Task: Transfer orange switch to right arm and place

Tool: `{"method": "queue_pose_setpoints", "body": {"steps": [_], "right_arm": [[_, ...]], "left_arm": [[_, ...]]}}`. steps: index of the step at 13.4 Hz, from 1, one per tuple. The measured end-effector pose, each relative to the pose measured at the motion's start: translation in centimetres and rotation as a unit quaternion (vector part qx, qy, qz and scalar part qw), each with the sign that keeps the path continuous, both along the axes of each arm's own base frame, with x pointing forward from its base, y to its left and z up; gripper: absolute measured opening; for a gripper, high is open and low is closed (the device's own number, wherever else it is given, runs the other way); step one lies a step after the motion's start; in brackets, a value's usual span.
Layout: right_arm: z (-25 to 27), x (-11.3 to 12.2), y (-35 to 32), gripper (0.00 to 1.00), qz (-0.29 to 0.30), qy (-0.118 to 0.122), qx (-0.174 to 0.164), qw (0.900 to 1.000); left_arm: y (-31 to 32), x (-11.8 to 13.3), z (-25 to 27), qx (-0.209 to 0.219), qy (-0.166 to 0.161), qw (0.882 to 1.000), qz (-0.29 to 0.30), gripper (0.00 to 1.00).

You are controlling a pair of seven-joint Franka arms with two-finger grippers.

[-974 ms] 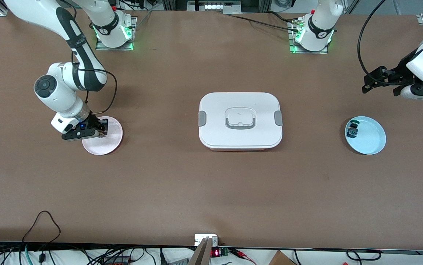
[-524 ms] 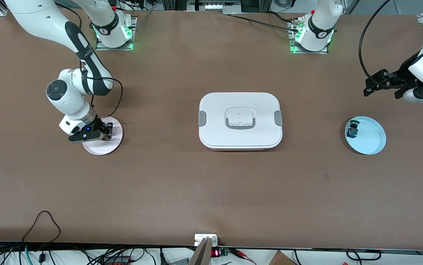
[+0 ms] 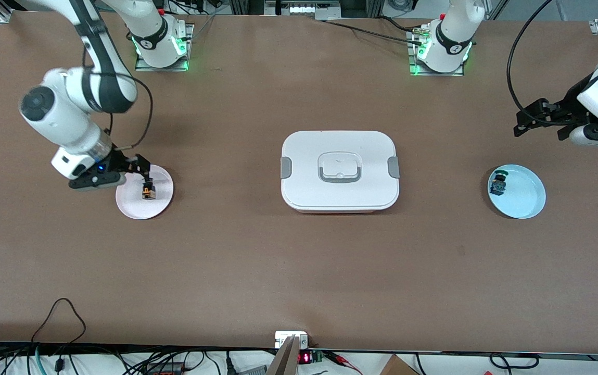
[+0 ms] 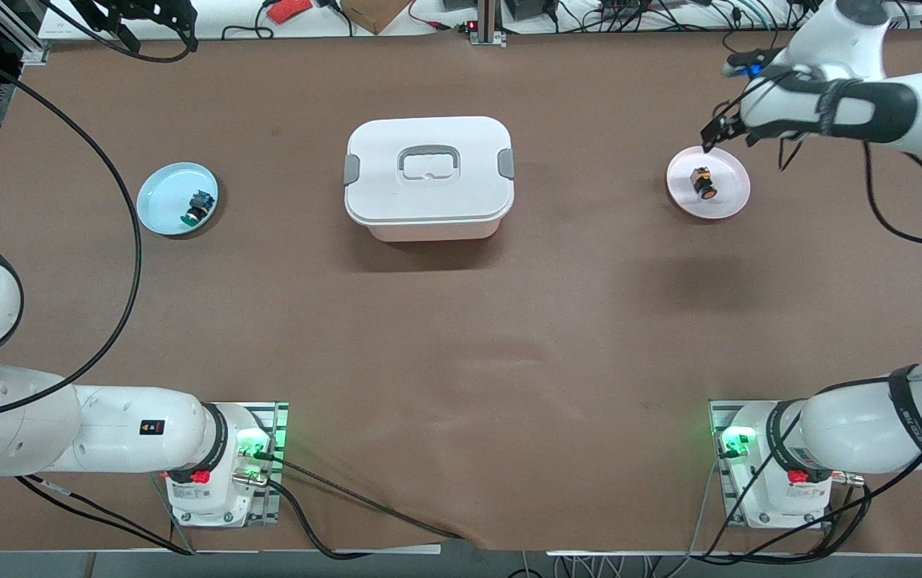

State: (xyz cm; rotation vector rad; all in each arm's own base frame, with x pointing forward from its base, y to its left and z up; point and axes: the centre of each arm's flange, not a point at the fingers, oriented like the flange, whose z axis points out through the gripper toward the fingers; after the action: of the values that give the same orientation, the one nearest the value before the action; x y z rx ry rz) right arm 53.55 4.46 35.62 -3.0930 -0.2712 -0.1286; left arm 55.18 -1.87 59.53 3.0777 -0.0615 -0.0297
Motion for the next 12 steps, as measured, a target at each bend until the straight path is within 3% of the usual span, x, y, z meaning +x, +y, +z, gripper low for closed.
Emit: {"method": "queue_pose_setpoints", "body": {"steps": [7, 12], "right_arm": [[24.9, -1.9, -0.2, 1.0, 0.011, 0.01, 0.007, 1.0], [26.7, -1.1, 0.0, 1.0, 0.013, 0.003, 0.007, 1.0]], "left_arm": [[0.0, 0.0, 0.0, 0.0, 0.002, 1.0, 0.0, 1.0], [0.0, -0.3, -0.2, 0.0, 0.012, 1.0, -0.001, 1.0]]}}
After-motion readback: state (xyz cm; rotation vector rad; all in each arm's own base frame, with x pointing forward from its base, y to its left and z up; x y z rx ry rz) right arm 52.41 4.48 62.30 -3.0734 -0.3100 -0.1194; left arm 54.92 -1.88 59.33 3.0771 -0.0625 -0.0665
